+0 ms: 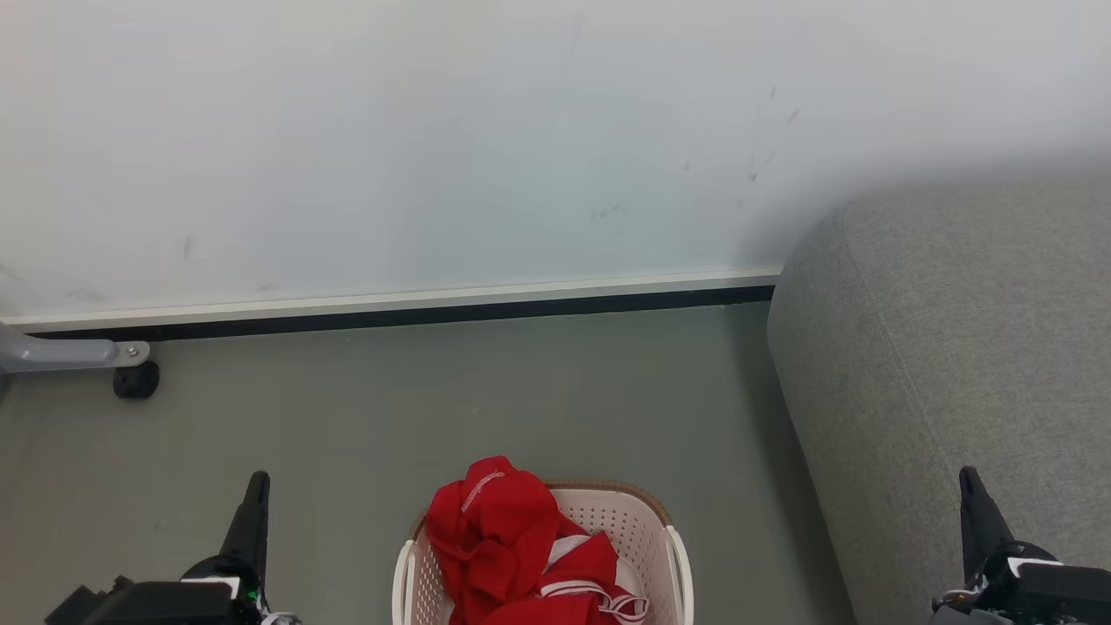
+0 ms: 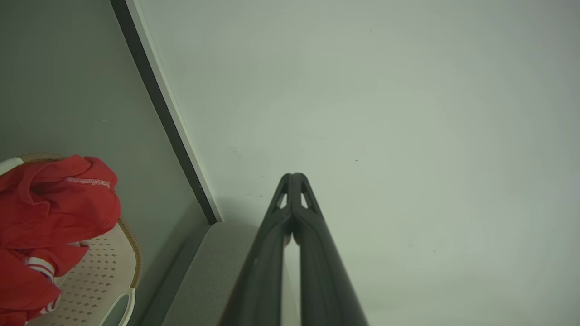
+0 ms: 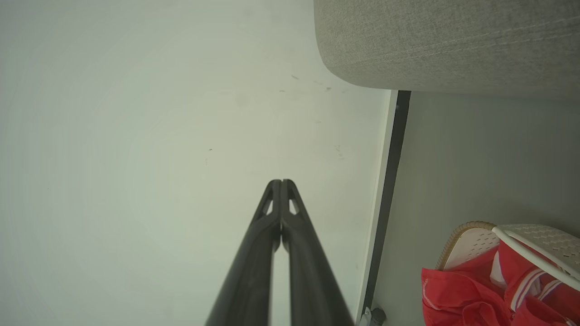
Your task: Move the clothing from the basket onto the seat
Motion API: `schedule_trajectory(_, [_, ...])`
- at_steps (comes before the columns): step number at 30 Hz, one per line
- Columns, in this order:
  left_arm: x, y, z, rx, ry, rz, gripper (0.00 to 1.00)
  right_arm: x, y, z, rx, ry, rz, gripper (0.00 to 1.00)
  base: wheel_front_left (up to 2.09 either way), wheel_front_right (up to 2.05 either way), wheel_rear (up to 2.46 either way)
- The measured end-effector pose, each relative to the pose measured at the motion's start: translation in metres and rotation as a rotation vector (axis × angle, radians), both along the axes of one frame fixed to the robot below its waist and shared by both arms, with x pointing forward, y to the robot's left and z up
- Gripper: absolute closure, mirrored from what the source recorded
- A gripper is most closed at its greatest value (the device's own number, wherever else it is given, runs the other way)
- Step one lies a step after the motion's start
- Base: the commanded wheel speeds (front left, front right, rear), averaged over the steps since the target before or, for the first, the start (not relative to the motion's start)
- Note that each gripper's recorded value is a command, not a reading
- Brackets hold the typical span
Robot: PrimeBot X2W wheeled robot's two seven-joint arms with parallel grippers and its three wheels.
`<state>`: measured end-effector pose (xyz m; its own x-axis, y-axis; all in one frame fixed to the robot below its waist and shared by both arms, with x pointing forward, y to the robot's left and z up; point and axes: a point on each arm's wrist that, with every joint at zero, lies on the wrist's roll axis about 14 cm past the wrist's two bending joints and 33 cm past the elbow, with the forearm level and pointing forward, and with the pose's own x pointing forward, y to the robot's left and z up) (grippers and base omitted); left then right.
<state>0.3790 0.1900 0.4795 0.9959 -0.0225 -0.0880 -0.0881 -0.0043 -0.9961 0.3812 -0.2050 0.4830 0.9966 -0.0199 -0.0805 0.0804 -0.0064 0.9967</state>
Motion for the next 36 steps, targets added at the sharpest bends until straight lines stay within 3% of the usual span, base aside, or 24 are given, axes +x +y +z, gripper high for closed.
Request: schedule_trajectory(36, [0.0000, 0.0000, 0.0000, 0.000, 0.000, 0.000, 1.00, 0.0000, 0.0000, 0.0000, 0.000, 0.000, 0.000, 1.00, 0.00, 0.00, 0.00])
